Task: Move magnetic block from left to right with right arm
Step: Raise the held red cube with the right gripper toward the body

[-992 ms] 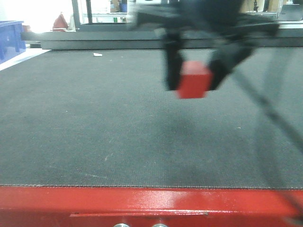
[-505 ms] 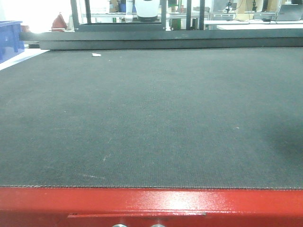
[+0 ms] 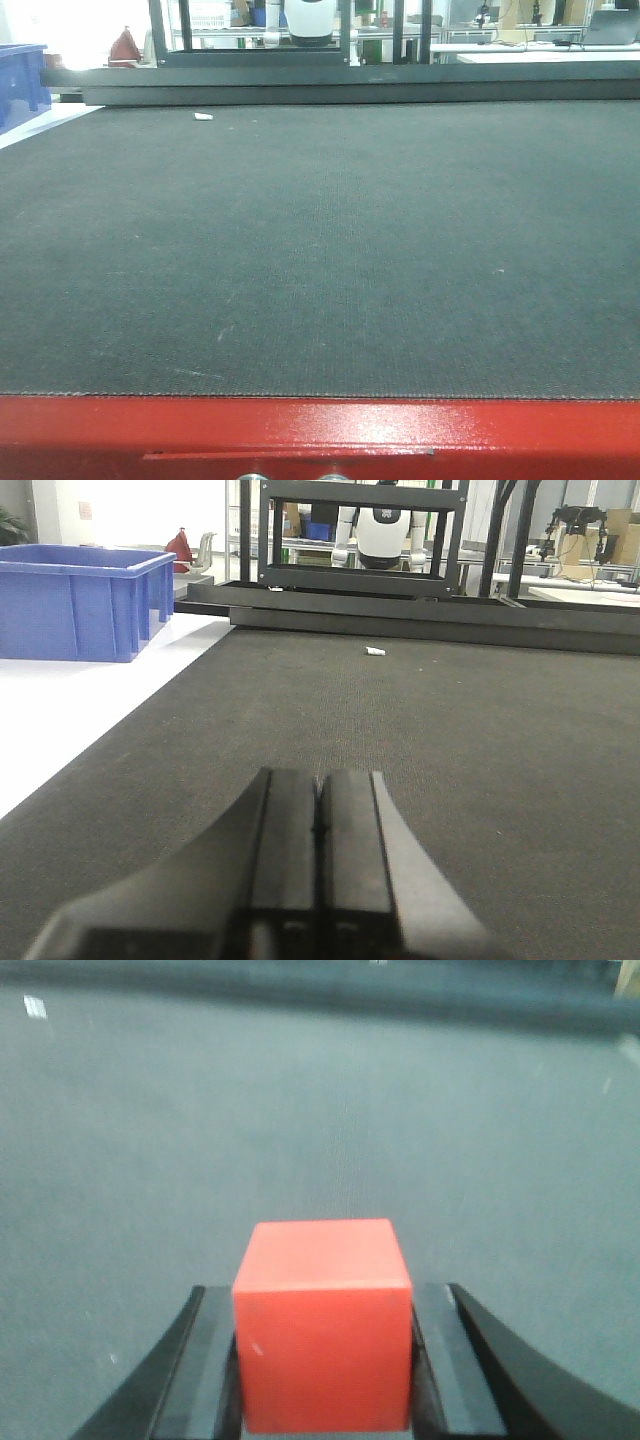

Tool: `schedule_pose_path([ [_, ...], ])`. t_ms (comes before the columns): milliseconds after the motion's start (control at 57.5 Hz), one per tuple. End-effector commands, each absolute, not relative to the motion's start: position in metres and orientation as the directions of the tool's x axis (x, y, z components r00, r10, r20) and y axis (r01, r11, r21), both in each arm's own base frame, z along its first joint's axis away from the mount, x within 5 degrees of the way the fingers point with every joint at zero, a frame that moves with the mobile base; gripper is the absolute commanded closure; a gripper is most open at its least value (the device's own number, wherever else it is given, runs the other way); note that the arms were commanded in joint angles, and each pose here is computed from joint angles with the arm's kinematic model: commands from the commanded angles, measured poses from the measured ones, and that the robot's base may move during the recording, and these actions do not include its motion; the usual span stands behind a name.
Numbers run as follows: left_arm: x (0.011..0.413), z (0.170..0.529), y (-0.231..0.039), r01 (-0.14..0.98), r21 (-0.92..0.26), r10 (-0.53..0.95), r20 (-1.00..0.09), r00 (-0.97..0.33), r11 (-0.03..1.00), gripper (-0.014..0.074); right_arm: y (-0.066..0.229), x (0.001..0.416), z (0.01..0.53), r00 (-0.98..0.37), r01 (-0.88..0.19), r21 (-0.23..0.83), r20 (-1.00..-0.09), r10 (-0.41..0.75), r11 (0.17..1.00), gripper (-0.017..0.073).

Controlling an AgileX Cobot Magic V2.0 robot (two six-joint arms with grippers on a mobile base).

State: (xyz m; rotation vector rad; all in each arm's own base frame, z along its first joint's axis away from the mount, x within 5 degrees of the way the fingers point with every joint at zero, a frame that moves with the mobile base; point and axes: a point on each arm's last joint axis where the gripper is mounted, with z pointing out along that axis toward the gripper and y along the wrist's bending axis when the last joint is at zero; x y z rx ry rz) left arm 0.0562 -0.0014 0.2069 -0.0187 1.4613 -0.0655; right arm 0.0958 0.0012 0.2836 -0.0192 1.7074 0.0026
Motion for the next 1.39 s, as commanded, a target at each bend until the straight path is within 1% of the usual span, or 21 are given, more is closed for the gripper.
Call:
schedule_pose_path([
  [0, 0.054, 0.213, -0.001, 0.032, -0.058, -0.063, -0.977, 0.201, 0.998, 0.0720, 0.000, 0.079, 0.306, 0.032, 0.001, -0.018, -0.999, -0.018, 1.000, 0.0233],
  [139, 0.054, 0.213, -0.001, 0.032, -0.058, -0.063, -0.977, 0.201, 0.998, 0.0720, 0.001, 0.054, 0.308, 0.093, -0.006, -0.021, -0.995, -0.020, 1.000, 0.0233],
  [261, 0.054, 0.213, -0.001, 0.032, -0.058, -0.063, -0.977, 0.201, 0.998, 0.0720, 0.001, 0.044, 0.309, 0.141, -0.006, -0.022, -0.990, -0.021, 1.000, 0.0233],
  [1374, 0.054, 0.213, -0.001, 0.032, -0.058, -0.063, -0.977, 0.201, 0.998, 0.0720, 0.001, 0.043, 0.309, 0.144, -0.005, -0.022, -0.989, -0.021, 1.000, 0.0233],
])
